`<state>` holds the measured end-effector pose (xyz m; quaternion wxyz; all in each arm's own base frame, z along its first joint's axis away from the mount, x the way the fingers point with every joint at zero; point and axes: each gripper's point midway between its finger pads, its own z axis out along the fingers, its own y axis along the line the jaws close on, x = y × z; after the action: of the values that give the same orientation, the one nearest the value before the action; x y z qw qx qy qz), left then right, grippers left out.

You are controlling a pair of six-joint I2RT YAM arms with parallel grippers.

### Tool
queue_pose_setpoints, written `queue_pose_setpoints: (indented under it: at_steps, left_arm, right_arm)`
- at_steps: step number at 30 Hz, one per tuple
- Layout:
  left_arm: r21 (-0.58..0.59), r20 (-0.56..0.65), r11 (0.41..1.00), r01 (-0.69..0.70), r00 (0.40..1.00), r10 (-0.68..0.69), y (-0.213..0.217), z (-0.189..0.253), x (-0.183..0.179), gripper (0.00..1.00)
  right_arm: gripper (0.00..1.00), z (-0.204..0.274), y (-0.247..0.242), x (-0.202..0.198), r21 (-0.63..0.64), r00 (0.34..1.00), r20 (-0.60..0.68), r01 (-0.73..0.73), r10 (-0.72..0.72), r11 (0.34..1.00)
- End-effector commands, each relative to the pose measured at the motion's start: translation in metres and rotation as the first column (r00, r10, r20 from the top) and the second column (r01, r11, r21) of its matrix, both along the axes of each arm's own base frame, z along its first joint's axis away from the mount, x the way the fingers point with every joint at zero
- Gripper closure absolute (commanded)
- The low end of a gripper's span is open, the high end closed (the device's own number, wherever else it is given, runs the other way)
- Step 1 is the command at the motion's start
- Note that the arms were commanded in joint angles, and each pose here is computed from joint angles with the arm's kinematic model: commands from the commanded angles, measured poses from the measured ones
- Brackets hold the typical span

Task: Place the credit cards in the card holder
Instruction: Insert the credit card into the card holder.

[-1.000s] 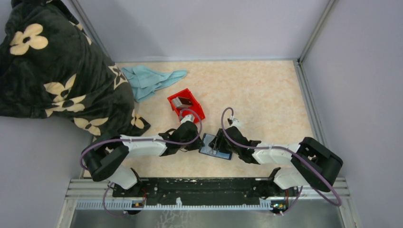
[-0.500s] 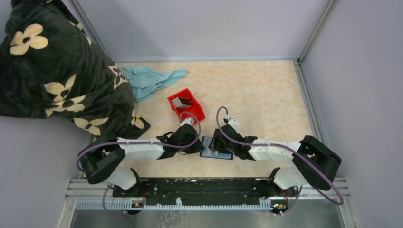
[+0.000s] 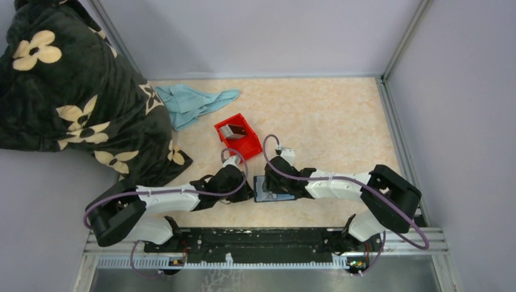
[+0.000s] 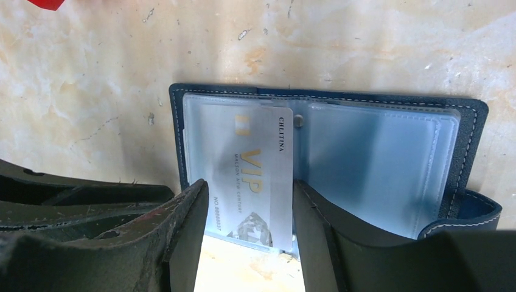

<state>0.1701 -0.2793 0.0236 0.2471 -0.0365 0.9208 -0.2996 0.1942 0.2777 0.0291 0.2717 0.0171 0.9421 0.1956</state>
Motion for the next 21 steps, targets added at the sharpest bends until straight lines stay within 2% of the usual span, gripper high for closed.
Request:
queue_pose_setpoints:
  at_steps: [1, 15, 21]
  left_arm:
    - [0.008, 0.009, 1.0, -0.025, 1.0, 0.025, 0.013, -0.002, -0.003, 0.69]
    - [0.064, -0.01, 0.998, -0.004, 1.0, 0.005, 0.017, -0.019, -0.006, 0.74]
    - [0.086, -0.029, 0.996, 0.004, 1.0, -0.001, 0.02, -0.028, -0.009, 0.75]
  right_arm:
    - [0.46, -0.02, -0.014, -0.013, -0.124, 0.999, -0.042, -0.025, 0.02, 0.992]
    - [0.43, -0.023, -0.008, -0.015, -0.183, 0.998, -0.045, -0.057, 0.049, 0.982]
    - [0.38, -0.026, -0.003, -0.018, -0.217, 0.996, -0.057, -0.081, 0.071, 0.973]
